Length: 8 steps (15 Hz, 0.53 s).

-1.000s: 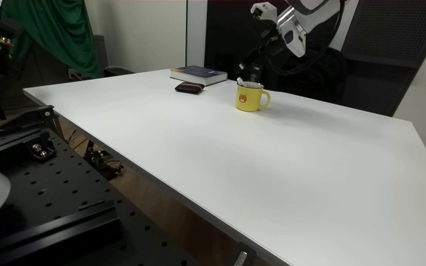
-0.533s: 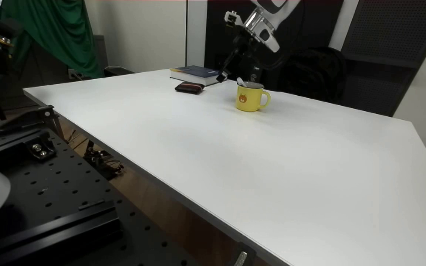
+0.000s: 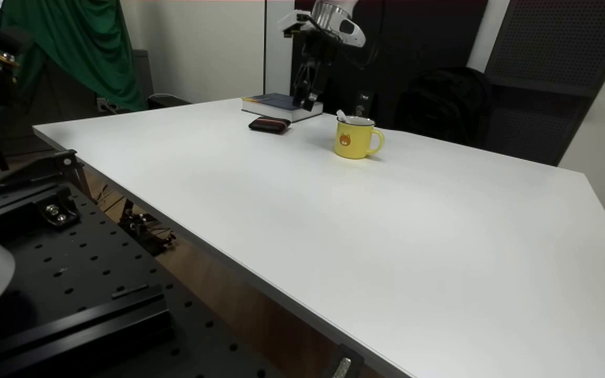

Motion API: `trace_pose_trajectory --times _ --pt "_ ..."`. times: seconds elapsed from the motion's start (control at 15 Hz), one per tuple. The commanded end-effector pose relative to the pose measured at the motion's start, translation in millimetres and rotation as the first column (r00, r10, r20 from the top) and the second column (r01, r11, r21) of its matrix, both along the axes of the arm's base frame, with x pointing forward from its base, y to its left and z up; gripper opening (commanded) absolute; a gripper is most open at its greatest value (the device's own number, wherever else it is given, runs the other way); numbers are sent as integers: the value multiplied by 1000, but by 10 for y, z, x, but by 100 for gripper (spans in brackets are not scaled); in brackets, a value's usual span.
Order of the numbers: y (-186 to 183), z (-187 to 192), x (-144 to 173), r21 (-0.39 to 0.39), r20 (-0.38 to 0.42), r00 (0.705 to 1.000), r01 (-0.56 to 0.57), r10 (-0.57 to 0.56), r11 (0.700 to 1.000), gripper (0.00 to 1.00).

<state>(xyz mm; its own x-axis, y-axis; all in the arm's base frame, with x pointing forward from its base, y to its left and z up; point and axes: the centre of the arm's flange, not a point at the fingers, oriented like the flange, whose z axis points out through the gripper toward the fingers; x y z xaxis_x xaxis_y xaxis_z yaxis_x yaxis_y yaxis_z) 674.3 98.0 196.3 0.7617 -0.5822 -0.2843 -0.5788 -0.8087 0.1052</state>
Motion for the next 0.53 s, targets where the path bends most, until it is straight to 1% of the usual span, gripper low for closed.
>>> trace_pose_trajectory --times 0.0,0.13,0.2,0.33,0.47 --pt "140 191 -175 -94 109 983 -139 149 986 100" --pt "237 258 -201 -133 168 954 -226 247 965 100" --pt "279 286 -224 -140 197 934 -275 299 951 100" --pt "346 334 -252 -154 254 884 -364 393 918 100" --pt "387 370 -283 -157 314 821 -451 478 878 100"
